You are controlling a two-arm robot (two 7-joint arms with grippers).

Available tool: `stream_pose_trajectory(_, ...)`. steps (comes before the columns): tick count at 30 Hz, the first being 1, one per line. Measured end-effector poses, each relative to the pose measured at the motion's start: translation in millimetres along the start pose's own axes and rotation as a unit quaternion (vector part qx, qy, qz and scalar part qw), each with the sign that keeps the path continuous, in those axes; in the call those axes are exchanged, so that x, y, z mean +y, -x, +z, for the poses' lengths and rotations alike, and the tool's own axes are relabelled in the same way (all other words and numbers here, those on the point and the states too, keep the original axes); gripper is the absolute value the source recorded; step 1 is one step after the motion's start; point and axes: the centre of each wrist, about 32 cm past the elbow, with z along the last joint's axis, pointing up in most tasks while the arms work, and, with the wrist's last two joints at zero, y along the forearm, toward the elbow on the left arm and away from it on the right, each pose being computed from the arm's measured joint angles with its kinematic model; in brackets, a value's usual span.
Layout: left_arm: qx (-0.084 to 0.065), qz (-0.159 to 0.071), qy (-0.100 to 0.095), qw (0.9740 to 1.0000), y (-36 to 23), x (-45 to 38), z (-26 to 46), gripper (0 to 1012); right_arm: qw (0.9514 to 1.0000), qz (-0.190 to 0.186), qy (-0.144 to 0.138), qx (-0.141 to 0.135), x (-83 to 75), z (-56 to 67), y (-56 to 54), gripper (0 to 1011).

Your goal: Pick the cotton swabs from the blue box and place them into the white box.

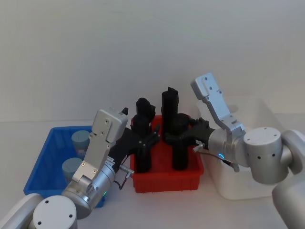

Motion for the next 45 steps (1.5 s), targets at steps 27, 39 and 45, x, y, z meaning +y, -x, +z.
stream_pose_trajectory(27,0.0,0.0,0.0,1.0,0.0,0.0,0.0,1004,1.0,-0.005,0.0,0.004,24.5,-1.7,1.0,667)
stream_pose_trajectory(39,0.0,0.0,0.0,1.0,0.0,0.0,0.0,1004,1.0,-0.006,-0.001,0.004,26.3,-1.6,1.2,503)
stream_pose_trajectory(45,0.0,0.0,0.0,1.0,0.0,0.0,0.0,1004,0.9999,-0.005,-0.011,0.006,23.1,2.6,1.0,483)
